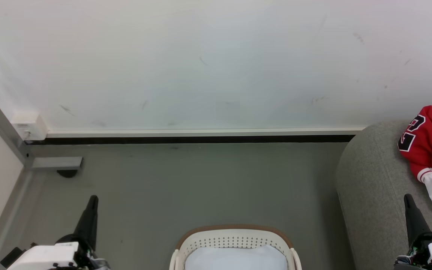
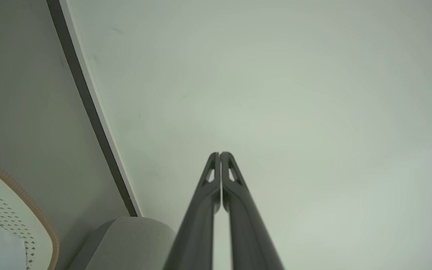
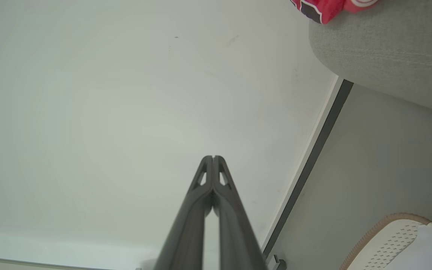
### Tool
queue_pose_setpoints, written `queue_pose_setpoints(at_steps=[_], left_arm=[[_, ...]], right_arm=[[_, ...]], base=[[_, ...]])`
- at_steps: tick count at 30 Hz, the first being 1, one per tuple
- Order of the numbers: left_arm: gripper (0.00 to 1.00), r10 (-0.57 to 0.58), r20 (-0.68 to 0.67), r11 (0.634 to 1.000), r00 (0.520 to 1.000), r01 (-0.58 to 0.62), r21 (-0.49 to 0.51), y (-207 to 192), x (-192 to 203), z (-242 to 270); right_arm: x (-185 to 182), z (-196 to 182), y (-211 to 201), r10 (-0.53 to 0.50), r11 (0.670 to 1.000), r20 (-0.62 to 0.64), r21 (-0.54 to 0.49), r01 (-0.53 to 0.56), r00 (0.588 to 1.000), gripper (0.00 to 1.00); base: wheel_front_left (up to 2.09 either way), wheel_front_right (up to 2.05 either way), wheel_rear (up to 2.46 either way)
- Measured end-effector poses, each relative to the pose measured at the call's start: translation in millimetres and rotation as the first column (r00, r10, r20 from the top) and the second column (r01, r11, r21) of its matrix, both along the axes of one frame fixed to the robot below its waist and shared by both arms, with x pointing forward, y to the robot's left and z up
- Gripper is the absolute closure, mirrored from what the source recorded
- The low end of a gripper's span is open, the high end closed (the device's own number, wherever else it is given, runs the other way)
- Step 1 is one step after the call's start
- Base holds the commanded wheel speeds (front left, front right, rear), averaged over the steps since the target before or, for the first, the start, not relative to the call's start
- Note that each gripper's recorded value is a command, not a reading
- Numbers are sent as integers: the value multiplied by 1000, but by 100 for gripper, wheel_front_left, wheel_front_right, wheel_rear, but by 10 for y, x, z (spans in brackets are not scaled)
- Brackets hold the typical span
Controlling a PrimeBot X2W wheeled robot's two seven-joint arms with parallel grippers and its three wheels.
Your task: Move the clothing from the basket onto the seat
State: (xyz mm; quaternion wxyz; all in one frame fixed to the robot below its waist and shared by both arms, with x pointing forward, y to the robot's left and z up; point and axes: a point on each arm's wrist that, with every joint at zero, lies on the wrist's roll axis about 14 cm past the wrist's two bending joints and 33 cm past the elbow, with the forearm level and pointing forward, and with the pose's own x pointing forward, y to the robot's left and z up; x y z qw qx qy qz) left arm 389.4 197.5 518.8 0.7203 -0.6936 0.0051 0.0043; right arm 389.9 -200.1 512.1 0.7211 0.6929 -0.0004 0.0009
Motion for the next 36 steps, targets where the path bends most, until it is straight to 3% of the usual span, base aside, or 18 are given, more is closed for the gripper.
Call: queue_pose_setpoints(at_steps=[7, 36], left_arm=[[100, 0, 7, 999, 1000, 1, -38, 14, -3, 23], [100, 0, 7, 999, 1000, 0, -38, 16, -2, 25]], right_arm=[[13, 14, 6, 2, 999, 1, 46, -2, 1000, 100], [9, 28, -1, 1, 999, -1, 46, -1, 1000, 100]], base=[[0, 0, 0], [0, 0, 0]])
